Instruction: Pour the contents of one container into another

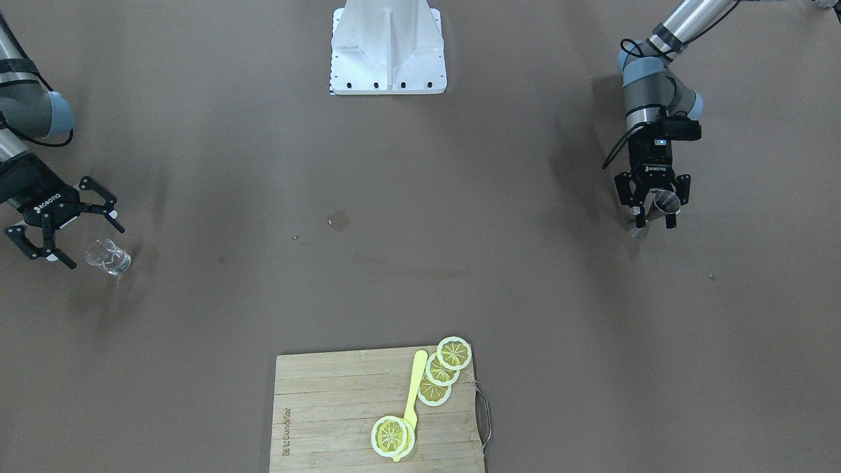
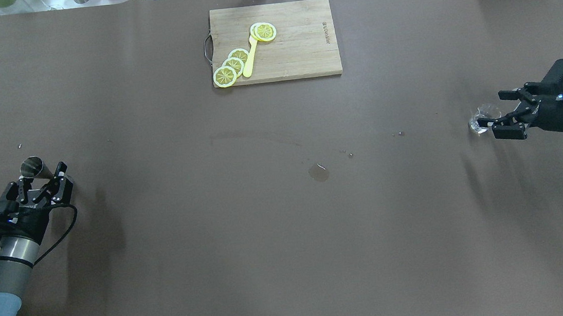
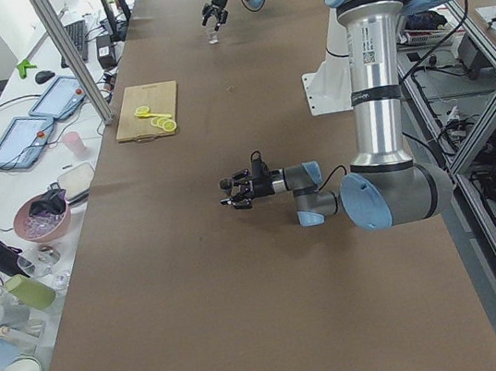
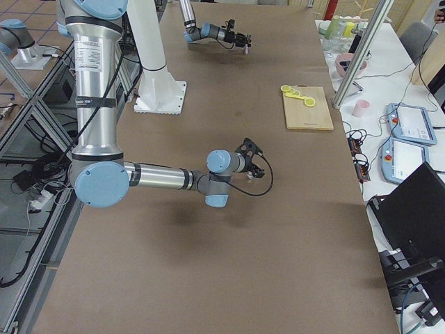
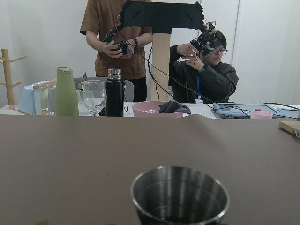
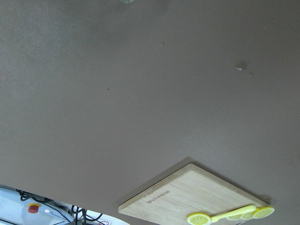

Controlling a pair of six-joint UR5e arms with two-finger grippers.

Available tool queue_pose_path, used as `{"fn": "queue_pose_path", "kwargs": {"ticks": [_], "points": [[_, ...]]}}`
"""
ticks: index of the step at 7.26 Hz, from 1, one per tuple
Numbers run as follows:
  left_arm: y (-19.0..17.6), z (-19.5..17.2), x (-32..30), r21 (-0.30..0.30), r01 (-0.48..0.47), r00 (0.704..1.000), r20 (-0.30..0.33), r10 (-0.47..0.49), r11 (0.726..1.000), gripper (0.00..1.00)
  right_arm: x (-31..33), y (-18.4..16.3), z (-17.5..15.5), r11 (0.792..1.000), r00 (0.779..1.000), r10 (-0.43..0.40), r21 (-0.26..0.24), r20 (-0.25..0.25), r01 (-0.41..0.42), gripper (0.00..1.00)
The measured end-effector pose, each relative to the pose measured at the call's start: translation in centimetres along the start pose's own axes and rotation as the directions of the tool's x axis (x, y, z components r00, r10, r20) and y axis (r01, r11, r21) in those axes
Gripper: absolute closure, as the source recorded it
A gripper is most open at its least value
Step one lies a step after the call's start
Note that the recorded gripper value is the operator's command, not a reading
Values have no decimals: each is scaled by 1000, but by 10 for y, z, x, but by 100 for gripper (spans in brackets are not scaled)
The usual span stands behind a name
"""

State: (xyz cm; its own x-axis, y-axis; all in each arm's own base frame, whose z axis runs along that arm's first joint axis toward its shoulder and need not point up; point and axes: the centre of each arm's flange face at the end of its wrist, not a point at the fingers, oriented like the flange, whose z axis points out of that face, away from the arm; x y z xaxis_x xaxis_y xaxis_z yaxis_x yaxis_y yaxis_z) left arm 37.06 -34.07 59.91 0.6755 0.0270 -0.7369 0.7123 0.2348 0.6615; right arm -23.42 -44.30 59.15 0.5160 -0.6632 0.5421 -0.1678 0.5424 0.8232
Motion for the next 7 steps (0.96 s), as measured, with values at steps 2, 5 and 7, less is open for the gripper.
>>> {"fn": "queue_pose_path", "kwargs": {"ticks": [2, 5, 7], "points": [[1, 0, 0, -3, -6, 1000, 3, 6, 1000, 42, 3, -3, 13, 1000, 1000, 12, 7, 1, -12, 0], [3, 0, 0, -8, -14, 1000, 4, 14, 1000, 44, 10, 8, 20, 1000, 1000, 14, 19, 6, -14, 0], [5, 0, 1, -20, -9, 1000, 3, 9, 1000, 53, 9, 13, 25, 1000, 1000, 20, 22, 18, -20, 2]]}}
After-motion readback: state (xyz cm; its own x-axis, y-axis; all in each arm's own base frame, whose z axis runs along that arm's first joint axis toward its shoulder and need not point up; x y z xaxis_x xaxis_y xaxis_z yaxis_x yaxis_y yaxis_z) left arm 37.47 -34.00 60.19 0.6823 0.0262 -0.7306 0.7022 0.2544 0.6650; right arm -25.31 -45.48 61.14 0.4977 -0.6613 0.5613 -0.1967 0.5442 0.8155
